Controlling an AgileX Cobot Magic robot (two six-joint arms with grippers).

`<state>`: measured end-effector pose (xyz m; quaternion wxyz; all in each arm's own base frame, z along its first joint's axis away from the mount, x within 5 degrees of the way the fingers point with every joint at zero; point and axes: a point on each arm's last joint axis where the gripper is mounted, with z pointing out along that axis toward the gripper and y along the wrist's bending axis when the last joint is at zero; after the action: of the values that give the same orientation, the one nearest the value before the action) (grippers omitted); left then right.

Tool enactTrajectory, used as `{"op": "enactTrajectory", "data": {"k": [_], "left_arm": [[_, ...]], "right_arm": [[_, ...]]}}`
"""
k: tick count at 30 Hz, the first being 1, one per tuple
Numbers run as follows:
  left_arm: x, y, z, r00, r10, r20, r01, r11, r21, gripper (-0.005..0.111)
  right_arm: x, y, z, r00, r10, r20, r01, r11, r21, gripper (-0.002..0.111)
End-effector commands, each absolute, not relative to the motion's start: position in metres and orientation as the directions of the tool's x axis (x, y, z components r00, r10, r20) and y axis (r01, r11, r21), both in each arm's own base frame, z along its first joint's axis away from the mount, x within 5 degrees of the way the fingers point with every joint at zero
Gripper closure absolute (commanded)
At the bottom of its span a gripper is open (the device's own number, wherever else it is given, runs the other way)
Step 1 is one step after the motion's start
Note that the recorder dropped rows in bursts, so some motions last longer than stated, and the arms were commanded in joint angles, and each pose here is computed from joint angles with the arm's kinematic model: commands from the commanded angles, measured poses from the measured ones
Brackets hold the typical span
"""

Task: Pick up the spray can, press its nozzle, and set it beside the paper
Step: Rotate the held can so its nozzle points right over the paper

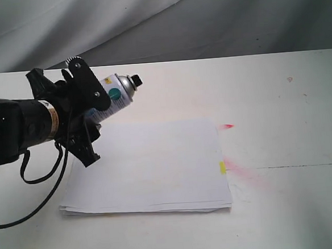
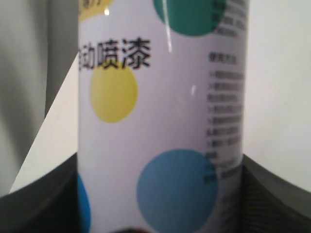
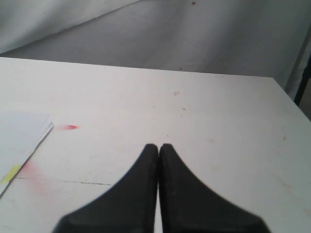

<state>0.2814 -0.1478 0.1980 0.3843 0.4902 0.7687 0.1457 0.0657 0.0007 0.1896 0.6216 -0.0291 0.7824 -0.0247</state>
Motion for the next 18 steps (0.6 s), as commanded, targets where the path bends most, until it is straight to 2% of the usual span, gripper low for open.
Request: {"op": "enactTrajectory", "data": {"k": [1,5,18], "left_arm": [[0.2765,-0.1496,0.1954,-0.130,0.904,-0.408,0.670,0.383,0.635,0.107],[0.2748,-0.1486,0.1928,-0.088,0.926,-0.367,0.676,0.327,0.660,0.107],[0.2751,-0.1487,0.1931,-0.072,0.932,-0.355,0.675,0.307,0.670,0.107]], "right_arm": [[0.0655,0.0002,0.1890,-0.222,-0.071,-0.973,-0.006,0.997,-0.071,0.108],[0.0655,0.0002,0.1890,-0.222,-0.071,-0.973,-0.006,0.997,-0.071,0.108],[0.0655,0.0002,0.1890,-0.222,-0.071,-0.973,-0.006,0.997,-0.071,0.108]]}}
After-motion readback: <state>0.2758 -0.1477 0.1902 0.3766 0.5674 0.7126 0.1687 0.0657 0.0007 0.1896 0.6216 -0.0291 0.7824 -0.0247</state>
